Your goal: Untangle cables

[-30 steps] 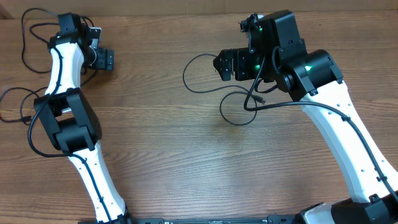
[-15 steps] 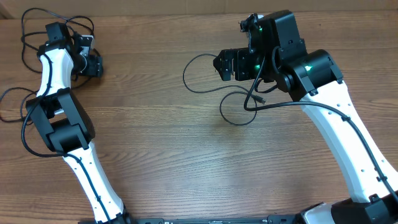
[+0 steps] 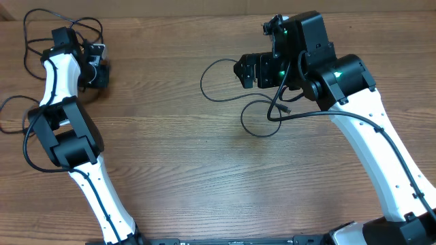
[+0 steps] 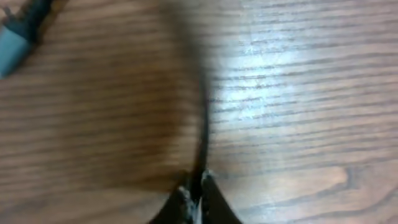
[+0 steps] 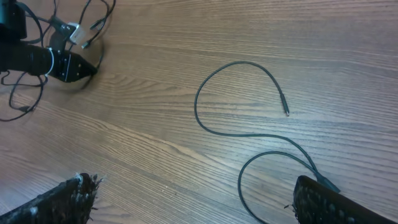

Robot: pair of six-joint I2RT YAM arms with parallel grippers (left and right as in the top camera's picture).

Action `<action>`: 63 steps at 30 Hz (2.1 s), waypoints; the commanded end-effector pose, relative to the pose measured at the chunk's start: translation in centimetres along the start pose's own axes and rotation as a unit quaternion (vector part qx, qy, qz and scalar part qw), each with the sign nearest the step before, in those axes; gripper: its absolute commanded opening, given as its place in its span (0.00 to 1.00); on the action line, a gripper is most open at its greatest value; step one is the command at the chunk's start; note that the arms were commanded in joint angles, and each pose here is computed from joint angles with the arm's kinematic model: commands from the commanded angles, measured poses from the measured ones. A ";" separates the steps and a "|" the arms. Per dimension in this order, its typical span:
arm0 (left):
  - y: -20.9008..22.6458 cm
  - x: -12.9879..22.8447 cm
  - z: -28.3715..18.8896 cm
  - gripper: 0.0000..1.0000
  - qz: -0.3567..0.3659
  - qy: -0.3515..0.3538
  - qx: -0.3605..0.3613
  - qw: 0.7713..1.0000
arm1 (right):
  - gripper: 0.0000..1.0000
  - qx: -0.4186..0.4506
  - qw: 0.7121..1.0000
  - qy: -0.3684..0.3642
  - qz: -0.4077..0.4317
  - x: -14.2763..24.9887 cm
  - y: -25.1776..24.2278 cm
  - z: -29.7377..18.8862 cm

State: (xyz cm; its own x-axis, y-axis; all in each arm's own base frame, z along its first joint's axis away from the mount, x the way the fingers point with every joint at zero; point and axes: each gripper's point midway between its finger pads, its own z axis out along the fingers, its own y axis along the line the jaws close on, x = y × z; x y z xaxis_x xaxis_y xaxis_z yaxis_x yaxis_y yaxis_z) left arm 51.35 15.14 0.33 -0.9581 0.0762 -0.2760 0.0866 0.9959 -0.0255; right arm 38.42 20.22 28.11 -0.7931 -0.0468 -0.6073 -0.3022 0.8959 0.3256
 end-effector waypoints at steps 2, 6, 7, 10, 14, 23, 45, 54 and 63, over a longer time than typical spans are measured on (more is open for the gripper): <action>-1.3 4.6 1.9 0.04 -0.013 0.083 0.031 0.996 | 1.00 0.003 1.000 -0.004 0.000 -0.3 -0.1 -0.1; -2.2 6.3 1.5 0.04 -0.017 0.120 0.044 0.992 | 1.00 0.003 1.000 -0.004 0.000 -0.3 -0.1 -0.1; -2.3 6.6 1.4 0.04 -0.018 0.128 0.047 0.990 | 1.00 0.003 1.000 -0.004 0.000 -0.3 -0.1 -0.1; -2.6 7.5 1.0 0.04 -0.027 0.146 0.054 0.987 | 1.00 0.003 1.000 -0.004 0.000 -0.3 -0.1 -0.1; -2.6 7.5 0.5 0.04 -0.072 0.152 0.048 0.985 | 1.00 0.003 1.000 -0.004 0.000 -0.3 -0.1 -0.1; 1.0 6.5 -1.4 0.04 -0.385 0.123 -0.005 0.915 | 1.00 0.003 1.000 -0.004 0.000 -0.3 -0.1 -0.1; 9.3 5.7 -4.4 0.57 -0.471 0.029 0.003 0.881 | 1.00 0.003 1.000 -0.004 0.000 -0.3 -0.1 -0.1; 11.3 0.8 -14.0 1.00 -0.476 -0.065 -0.018 0.877 | 1.00 0.003 1.000 -0.004 0.000 -0.3 -0.1 -0.1; 14.7 10.7 -19.1 1.00 -0.741 0.002 -0.160 0.652 | 1.00 0.003 1.000 -0.004 0.000 -0.3 -0.1 -0.1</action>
State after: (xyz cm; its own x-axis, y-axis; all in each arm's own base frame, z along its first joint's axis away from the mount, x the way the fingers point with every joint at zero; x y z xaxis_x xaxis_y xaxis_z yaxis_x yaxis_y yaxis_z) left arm 41.59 28.09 15.54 -0.2822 -0.9482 -0.1458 -0.9407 0.3033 -0.1522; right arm 38.40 20.21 28.09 -0.7934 -0.0473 -0.6069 -0.3022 0.8960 0.3253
